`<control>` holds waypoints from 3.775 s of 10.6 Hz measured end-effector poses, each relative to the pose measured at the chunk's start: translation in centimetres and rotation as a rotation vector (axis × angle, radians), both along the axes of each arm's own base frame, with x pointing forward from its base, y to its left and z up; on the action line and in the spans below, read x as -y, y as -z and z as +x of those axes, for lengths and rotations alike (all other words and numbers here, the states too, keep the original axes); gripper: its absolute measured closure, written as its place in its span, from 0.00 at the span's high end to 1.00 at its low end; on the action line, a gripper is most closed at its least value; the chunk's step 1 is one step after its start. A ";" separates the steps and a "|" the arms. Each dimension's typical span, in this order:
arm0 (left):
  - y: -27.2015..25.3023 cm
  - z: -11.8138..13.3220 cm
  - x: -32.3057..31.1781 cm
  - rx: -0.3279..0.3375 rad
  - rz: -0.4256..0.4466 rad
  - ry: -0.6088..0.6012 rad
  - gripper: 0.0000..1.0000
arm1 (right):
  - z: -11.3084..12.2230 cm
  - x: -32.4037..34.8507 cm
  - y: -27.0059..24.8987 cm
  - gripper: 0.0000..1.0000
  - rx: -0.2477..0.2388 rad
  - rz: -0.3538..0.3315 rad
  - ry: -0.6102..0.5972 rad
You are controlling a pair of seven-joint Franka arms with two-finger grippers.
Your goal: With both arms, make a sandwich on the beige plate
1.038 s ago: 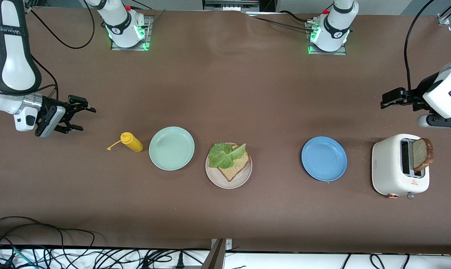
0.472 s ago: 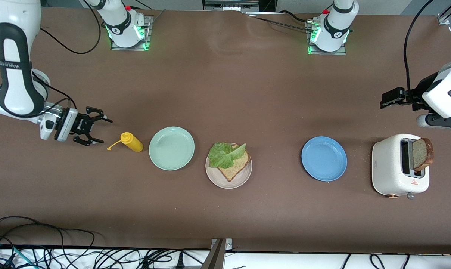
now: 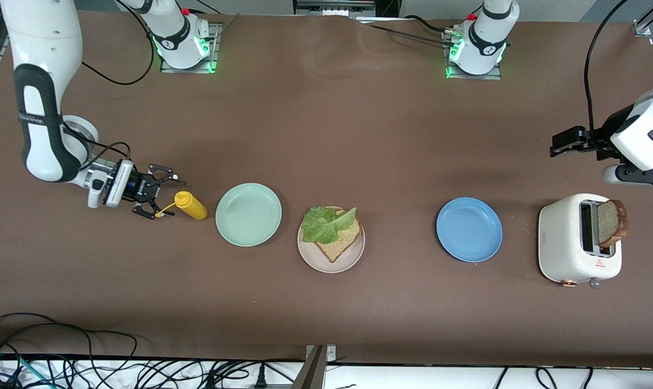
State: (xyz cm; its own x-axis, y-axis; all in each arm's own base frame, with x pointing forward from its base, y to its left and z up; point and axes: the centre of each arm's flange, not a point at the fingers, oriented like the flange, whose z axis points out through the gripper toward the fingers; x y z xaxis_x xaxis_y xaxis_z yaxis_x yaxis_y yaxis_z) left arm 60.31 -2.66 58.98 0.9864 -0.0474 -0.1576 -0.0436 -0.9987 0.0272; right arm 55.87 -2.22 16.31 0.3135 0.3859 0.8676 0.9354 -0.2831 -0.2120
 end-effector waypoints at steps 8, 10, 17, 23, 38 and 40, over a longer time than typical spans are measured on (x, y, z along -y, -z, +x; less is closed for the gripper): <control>0.0 0.0 0.0 0.000 0.000 0.001 0.99 | 3.2 -2.6 1.8 0.44 0.100 0.051 -0.054; 0.0 0.0 0.0 0.000 0.000 0.001 0.99 | 3.8 -2.8 1.6 0.31 0.064 0.057 -0.040; 0.0 0.0 0.0 0.000 0.000 0.002 0.98 | 9.9 -6.1 -4.9 0.11 -0.186 -0.041 -0.023; 0.1 0.0 0.0 -0.003 0.000 0.003 0.98 | 13.7 -14.4 -13.1 0.11 -0.324 -0.609 -0.050; 1.2 0.3 -0.2 -0.008 -0.001 0.000 1.00 | 2.5 -44.1 -14.3 0.11 0.180 -1.641 0.017; 2.6 0.8 -0.2 -0.023 -0.004 0.001 1.00 | 2.2 -45.7 -14.3 0.11 0.225 -1.676 0.032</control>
State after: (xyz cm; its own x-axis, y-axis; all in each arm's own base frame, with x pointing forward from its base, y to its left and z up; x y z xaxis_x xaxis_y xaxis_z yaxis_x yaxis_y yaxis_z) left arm 61.09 -2.50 56.43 0.9825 -0.0488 -0.1800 -0.0438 -0.9985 0.0318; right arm 58.04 43.48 30.60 0.2751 0.8577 -0.4344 0.8930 -0.0606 0.4460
